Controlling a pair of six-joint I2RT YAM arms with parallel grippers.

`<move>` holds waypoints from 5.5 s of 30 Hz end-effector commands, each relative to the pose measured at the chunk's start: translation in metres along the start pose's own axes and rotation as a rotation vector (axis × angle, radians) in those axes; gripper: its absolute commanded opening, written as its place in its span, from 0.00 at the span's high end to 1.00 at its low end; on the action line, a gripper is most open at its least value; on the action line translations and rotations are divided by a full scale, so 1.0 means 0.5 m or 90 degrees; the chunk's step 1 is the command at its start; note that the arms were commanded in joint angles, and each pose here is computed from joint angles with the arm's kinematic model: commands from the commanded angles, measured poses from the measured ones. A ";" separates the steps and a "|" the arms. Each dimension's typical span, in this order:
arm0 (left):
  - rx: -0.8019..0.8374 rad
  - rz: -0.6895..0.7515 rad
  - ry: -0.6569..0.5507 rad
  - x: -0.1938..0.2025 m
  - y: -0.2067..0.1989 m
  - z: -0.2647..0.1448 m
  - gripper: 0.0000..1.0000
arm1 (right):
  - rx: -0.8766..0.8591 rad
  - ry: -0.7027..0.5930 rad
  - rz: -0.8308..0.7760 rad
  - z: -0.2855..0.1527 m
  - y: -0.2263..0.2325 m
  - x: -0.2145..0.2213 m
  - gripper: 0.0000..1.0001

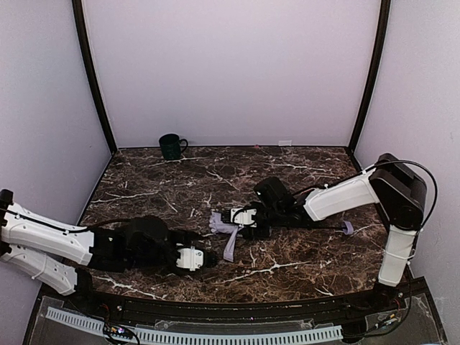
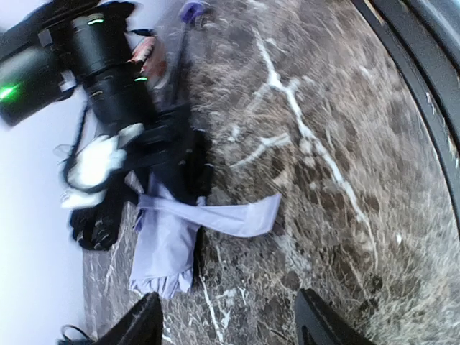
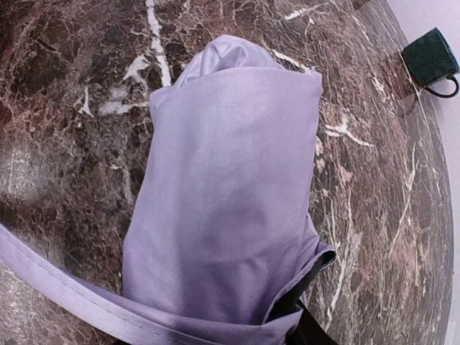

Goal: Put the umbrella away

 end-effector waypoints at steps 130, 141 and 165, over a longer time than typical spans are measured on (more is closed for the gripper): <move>-0.341 0.166 0.312 0.071 0.188 0.039 1.00 | -0.057 -0.289 0.591 -0.259 -0.271 -0.181 1.00; -0.365 0.182 0.364 0.136 0.211 0.078 1.00 | -0.204 -0.330 0.437 -0.353 -0.167 -0.234 1.00; -0.316 0.132 0.267 0.074 0.197 0.193 1.00 | -0.193 -0.295 0.349 -0.366 -0.100 -0.293 1.00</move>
Point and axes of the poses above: each gripper's point midway between its finger pads, its own z axis out along the fingers, its own y axis along the line the jaws close on, x = y × z, the point moved 1 cm from there along -z, back along the fingers, and after that the axes turned 5 degrees about z, right-handed, at the moved point
